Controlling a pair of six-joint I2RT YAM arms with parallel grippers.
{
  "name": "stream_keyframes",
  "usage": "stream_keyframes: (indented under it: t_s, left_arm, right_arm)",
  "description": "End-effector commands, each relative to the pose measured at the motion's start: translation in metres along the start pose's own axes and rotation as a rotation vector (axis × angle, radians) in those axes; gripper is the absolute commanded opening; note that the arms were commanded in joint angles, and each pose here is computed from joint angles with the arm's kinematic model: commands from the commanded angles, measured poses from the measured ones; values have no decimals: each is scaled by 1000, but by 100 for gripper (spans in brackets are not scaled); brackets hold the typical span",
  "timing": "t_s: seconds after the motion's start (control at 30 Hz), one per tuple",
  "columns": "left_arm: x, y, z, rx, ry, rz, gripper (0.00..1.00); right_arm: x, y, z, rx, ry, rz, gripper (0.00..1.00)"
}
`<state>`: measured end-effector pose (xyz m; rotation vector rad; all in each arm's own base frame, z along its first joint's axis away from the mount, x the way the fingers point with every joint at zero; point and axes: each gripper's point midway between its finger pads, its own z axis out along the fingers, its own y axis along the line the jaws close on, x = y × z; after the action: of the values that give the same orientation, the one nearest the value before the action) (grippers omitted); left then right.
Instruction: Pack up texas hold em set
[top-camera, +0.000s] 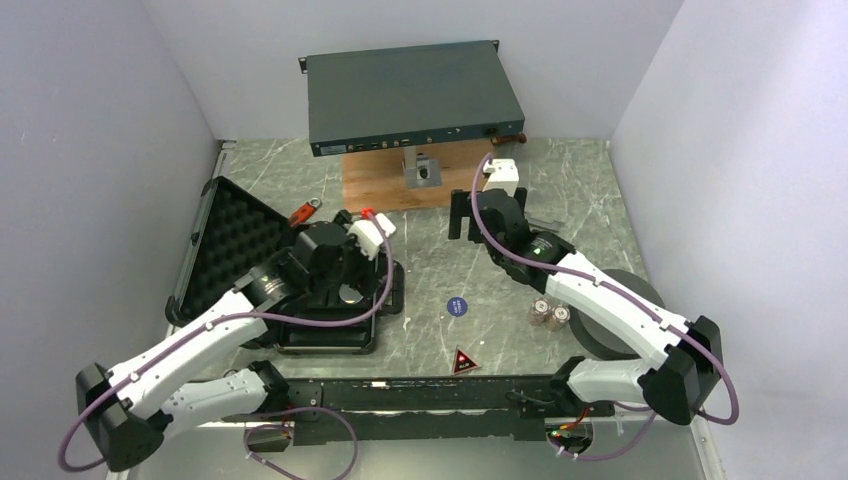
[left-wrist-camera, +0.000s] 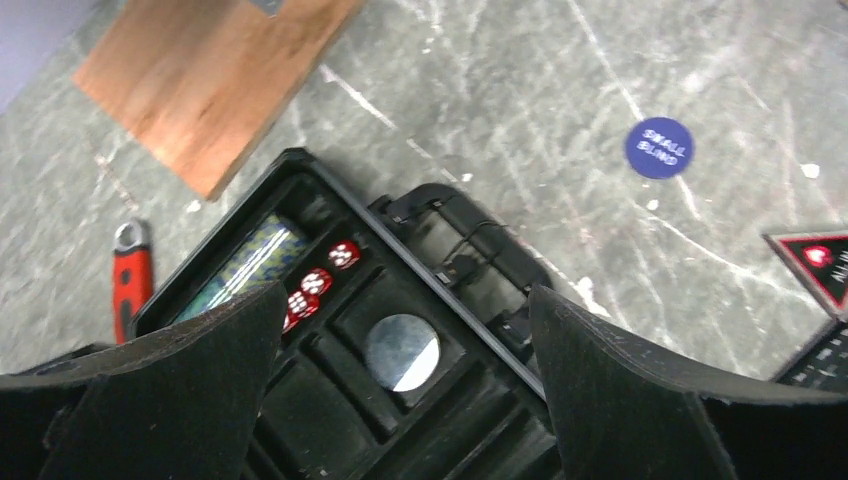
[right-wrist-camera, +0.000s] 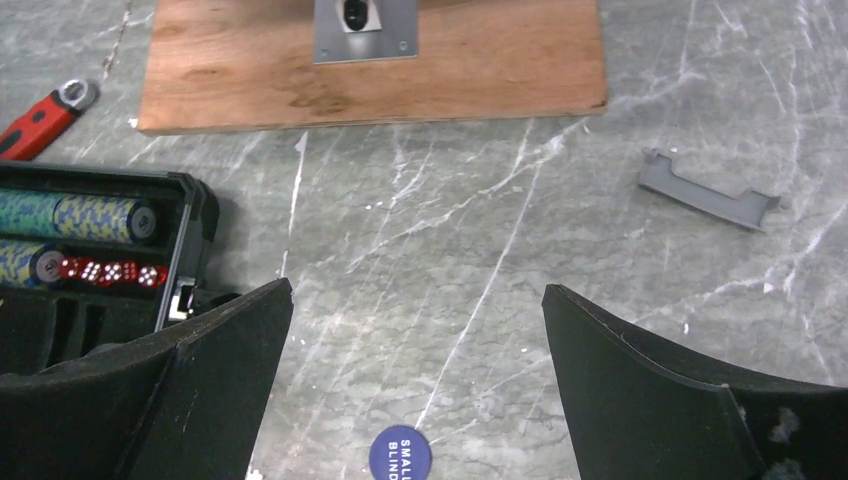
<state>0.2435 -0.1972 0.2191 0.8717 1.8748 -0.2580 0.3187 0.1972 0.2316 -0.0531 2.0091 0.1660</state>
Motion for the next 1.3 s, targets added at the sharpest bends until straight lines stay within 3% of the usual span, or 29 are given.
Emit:
stream_keyframes:
  t_s: [0.0, 0.33, 0.57, 1.27]
  left_arm:
    - [-21, -25, 7, 36, -13, 1, 97]
    - [4, -94, 78, 73, 163, -89, 97]
    - [19, -132, 120, 109, 265, -62, 96]
    - [42, -189, 160, 172, 361, -97, 93]
  right_arm:
    - [-4, -17, 1, 44, -16, 55, 100]
    - [-9, -48, -3, 94, -18, 147, 100]
    - [-17, -59, -11, 106, -52, 184, 100]
    - [-26, -77, -17, 142, -92, 250, 100]
